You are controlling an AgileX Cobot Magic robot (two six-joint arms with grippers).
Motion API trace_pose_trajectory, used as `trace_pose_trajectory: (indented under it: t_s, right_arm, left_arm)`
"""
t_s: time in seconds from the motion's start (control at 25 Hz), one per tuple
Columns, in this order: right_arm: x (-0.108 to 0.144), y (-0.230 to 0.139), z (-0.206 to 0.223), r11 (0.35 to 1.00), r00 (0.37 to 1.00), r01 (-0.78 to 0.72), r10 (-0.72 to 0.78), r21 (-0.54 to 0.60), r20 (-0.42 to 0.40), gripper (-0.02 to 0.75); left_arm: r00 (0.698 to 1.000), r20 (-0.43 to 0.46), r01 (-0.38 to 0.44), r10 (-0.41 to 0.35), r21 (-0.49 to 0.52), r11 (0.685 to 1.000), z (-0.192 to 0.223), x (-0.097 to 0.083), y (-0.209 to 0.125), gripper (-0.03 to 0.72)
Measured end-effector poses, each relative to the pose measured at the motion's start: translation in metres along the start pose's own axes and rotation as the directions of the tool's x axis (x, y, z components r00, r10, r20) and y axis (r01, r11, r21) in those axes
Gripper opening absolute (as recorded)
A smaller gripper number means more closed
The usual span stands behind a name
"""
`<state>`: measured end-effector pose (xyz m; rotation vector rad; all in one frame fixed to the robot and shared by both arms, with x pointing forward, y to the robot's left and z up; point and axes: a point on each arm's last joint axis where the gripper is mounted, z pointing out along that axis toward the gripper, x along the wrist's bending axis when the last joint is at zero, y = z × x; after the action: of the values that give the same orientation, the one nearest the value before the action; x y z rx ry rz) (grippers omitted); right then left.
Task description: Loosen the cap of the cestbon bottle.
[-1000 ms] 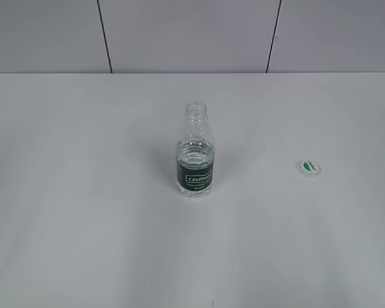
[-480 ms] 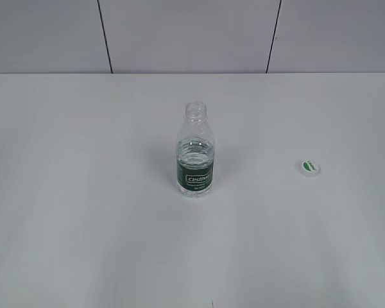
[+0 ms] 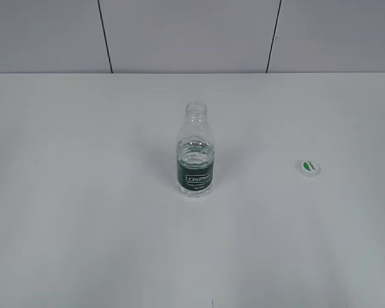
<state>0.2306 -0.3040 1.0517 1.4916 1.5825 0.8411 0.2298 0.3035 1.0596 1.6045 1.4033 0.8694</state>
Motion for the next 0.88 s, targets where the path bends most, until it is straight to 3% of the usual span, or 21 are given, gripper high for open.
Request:
trace_pose_trajectory:
  t_s: [0.44, 0.88]
  right_arm:
    - [-0.0001, 0.0, 0.0, 1.0, 1.0, 0.0, 0.0, 0.0, 0.001, 0.373]
    - [-0.0001, 0.0, 0.0, 1.0, 1.0, 0.0, 0.0, 0.0, 0.001, 0.373]
  left_arm:
    - [1.0, -0.004, 0.002, -0.002, 0.0, 1.0, 0.0, 0.0, 0.0, 0.498]
    - [0.983, -0.16, 0.083, -0.084, -0.01, 0.996, -0.0001, -0.0024, -0.0001, 0.472]
